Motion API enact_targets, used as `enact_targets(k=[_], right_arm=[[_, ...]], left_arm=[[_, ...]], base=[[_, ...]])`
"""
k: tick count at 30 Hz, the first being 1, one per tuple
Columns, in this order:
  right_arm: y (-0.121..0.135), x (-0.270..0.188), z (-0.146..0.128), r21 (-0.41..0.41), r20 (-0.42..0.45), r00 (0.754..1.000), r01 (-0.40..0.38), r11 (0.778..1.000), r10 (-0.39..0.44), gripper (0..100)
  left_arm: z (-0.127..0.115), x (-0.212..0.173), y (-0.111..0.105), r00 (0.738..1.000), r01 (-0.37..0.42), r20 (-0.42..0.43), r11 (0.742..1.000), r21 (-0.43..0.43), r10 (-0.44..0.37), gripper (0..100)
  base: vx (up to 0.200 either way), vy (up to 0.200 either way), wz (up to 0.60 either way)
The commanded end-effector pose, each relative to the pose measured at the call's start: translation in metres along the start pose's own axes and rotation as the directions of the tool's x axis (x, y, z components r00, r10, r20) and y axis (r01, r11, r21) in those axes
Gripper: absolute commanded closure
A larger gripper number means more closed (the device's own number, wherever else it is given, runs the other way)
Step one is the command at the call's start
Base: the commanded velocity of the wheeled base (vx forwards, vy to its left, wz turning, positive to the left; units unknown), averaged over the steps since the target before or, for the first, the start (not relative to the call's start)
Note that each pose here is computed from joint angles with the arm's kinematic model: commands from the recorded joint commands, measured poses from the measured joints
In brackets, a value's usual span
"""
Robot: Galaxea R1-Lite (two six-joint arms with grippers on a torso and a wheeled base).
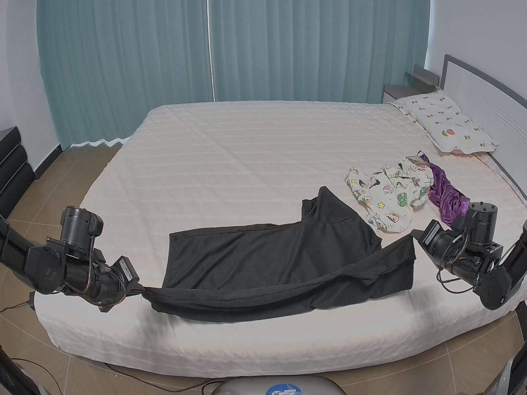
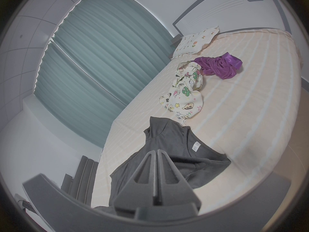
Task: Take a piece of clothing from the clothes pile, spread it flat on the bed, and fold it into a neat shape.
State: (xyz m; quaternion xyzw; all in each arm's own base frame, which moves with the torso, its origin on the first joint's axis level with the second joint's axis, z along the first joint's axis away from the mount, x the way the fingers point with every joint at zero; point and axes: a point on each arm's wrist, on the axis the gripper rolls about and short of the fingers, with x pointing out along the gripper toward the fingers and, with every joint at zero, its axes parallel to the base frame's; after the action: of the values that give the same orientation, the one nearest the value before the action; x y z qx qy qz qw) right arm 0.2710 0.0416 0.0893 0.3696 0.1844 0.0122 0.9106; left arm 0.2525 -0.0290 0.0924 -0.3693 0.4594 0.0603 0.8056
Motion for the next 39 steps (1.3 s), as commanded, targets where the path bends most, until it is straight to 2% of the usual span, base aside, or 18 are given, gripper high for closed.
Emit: enact_targets(k=[1,3,7,16,21,27,37,39], right_arm=[[0.003,-0.018,0.002,0.0,0.014,1.0,-0.016,1.0,0.016,100],[0.001,-0.027,-0.001,0.0,0.009,1.0,-0.015,1.0,0.015,100],[0.001,-0.031,-0.001,0.0,0.01,1.0,-0.016,1.0,0.016,100],[-0.002,-0.041,-0.006,-0.002,-0.007,1.0,-0.009,1.0,0.009,100],[-0.005,-0.038,-0.009,-0.004,-0.024,1.0,0.006,1.0,-0.006,100],[-0.01,-0.028,-0.013,-0.002,-0.051,0.998,0.031,1.0,-0.031,100],[-0.019,0.017,-0.016,-0.003,-0.072,0.995,0.068,0.998,-0.069,100],[-0.024,0.03,-0.014,-0.018,-0.07,0.994,0.083,0.996,-0.084,100]], left_arm=[[0.0,-0.011,0.001,0.999,0.017,0.029,1.0,-0.023,-0.016,100],[0.0,-0.023,-0.002,0.997,0.048,0.055,0.998,-0.04,-0.046,100],[-0.004,-0.029,0.0,0.997,0.055,0.061,0.998,-0.037,-0.053,100],[-0.012,-0.01,0.015,0.999,-0.034,-0.01,0.998,-0.051,0.034,100],[-0.009,0.006,0.017,0.997,-0.068,-0.039,0.996,-0.052,0.067,100],[-0.006,0.017,0.018,0.994,-0.105,-0.037,0.994,-0.02,0.104,100],[0.016,0.047,0.008,0.991,-0.13,-0.014,0.991,-0.026,0.13,100],[0.024,0.057,0.006,0.989,-0.149,0.012,0.988,-0.029,0.149,100]], base=[[0.0,0.0,0.0],[0.0,0.0,0.0],[0.0,0.0,0.0],[0.0,0.0,0.0],[0.0,0.0,0.0],[0.0,0.0,0.0],[0.0,0.0,0.0],[0.0,0.0,0.0]])
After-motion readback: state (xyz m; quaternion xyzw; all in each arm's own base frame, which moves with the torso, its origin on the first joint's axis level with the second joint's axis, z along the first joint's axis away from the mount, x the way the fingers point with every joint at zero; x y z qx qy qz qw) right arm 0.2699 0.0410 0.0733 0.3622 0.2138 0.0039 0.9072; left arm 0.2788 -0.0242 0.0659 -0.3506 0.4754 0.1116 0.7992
